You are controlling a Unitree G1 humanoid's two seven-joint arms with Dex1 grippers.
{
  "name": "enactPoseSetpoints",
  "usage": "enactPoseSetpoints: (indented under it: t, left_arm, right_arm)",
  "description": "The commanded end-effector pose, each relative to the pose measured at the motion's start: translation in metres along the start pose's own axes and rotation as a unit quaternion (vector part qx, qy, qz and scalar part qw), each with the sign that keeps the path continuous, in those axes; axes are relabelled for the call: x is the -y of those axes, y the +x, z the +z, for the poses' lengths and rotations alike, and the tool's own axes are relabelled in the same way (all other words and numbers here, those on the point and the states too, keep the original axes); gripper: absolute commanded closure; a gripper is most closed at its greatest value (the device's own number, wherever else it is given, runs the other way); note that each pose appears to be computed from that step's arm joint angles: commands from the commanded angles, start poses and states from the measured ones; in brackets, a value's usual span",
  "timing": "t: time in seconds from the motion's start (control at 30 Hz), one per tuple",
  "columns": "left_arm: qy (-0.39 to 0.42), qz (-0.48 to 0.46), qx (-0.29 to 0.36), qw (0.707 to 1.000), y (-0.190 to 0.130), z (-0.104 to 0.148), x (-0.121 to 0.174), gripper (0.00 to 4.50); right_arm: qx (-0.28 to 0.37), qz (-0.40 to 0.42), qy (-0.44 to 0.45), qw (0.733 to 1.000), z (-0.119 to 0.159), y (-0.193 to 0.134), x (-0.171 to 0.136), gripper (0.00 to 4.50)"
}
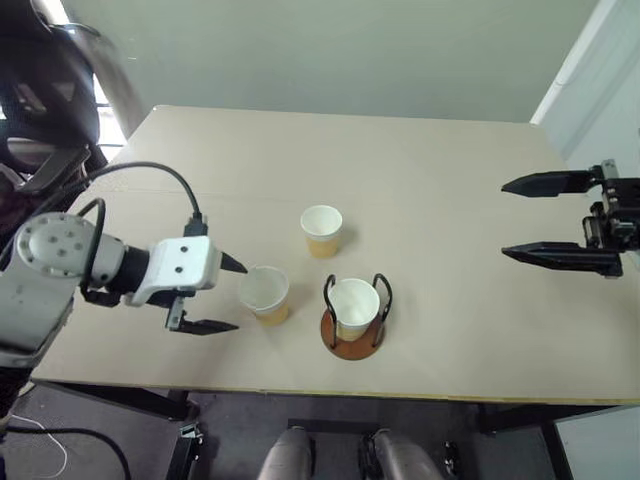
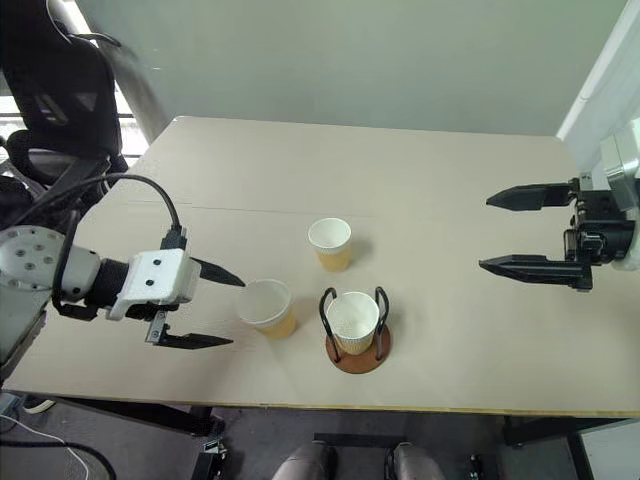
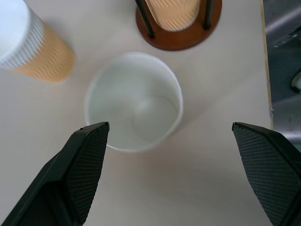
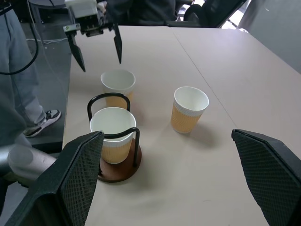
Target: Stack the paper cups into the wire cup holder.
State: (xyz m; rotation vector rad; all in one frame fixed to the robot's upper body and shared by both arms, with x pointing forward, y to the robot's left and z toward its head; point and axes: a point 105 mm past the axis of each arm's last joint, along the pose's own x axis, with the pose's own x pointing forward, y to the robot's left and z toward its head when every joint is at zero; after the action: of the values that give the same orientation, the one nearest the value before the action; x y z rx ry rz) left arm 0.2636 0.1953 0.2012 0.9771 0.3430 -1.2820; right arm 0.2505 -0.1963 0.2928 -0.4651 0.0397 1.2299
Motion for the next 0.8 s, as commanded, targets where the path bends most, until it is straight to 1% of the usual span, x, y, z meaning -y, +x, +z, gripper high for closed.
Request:
enactPoseSetpoints:
  t: [0.03,0.13,0.2,0.27,0.37,0.5,0.6,0.8]
  left_arm:
    - [0.01,-0.009,-0.003,1.0,0.006,-0.001,-0.002,0.0]
    - [0.01,-0.032,-0.007,0.999,0.019,-0.01,0.0,0.0]
    - [0.018,-0.044,-0.006,0.999,0.027,-0.011,-0.001,0.0]
    - [0.026,-0.051,0.009,0.998,0.035,-0.006,-0.004,0.0]
    - [0.043,-0.037,0.003,0.998,0.043,-0.007,-0.013,0.0]
    - [0.048,-0.057,0.017,0.997,0.046,0.0,-0.012,0.0]
    - [0.047,-0.069,0.008,0.996,0.046,-0.006,-0.009,0.57]
    - [0.05,-0.075,0.013,0.996,0.047,-0.002,-0.007,2.65]
  right_arm:
    - [-0.002,-0.022,-0.032,0.999,0.013,-0.007,-0.001,0.02]
    - [-0.005,-0.025,-0.032,0.999,0.012,-0.008,-0.002,0.02]
    - [-0.012,-0.029,-0.033,0.999,0.01,-0.009,-0.002,0.02]
    - [-0.013,-0.031,-0.035,0.999,0.011,-0.01,-0.003,0.02]
    - [-0.013,-0.033,-0.037,0.999,0.013,-0.01,-0.005,0.02]
    - [-0.019,-0.038,-0.039,0.998,0.013,-0.012,-0.007,0.02]
    - [-0.022,-0.043,-0.039,0.998,0.014,-0.014,-0.008,0.0]
    - [-0.023,-0.047,-0.038,0.998,0.013,-0.015,-0.01,0.0]
